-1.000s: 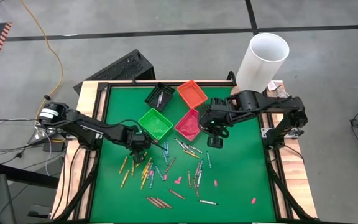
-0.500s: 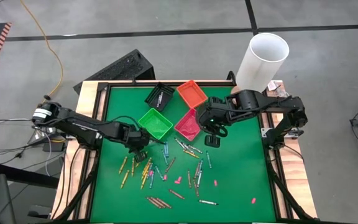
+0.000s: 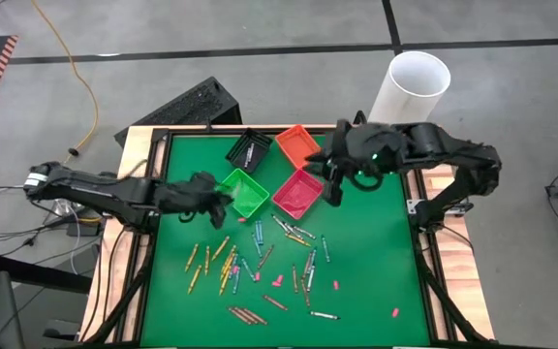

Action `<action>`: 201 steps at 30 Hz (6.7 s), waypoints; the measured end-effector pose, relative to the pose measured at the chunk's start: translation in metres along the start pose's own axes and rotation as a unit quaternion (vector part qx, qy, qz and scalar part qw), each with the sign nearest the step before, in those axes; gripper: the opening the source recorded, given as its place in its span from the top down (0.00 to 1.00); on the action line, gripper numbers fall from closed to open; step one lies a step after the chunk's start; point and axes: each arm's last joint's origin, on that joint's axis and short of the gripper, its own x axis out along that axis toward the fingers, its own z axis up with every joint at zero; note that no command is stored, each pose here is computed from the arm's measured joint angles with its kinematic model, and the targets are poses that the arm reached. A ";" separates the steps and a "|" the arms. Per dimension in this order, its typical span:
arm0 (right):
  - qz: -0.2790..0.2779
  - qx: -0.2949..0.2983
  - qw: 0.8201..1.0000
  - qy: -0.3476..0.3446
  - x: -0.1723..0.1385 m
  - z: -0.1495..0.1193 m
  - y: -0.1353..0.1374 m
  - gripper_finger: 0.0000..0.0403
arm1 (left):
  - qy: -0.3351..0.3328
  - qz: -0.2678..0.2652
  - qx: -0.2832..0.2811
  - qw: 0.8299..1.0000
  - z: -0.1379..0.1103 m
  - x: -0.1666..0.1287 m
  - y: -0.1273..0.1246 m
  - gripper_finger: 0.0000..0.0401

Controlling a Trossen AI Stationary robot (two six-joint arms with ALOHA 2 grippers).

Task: Sort crayons
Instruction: Put the black crayon into the black bin

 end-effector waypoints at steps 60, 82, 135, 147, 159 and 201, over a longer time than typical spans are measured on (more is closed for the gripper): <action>0.169 0.046 0.968 -0.179 0.190 0.032 -0.032 0.86 | -0.323 -0.054 0.096 0.940 0.061 -0.047 -0.017 0.98; 0.111 0.076 0.975 -0.179 0.193 0.033 -0.066 0.99 | -0.286 0.018 0.073 0.955 0.053 -0.040 -0.008 0.61; -0.097 0.233 0.963 0.095 0.367 -0.121 -0.182 0.78 | -0.253 0.073 0.051 0.963 0.046 -0.034 0.002 0.54; -0.040 0.115 0.988 0.097 0.221 -0.035 -0.169 0.73 | -0.188 0.062 0.069 0.978 0.035 -0.033 0.008 0.54; -0.089 0.085 0.979 0.162 0.035 -0.020 -0.097 0.72 | 0.004 -0.027 0.129 0.991 0.011 0.005 0.009 0.57; 0.032 0.099 0.954 0.282 0.156 -0.239 0.011 0.72 | -0.072 -0.105 0.031 0.991 0.035 -0.043 0.023 0.57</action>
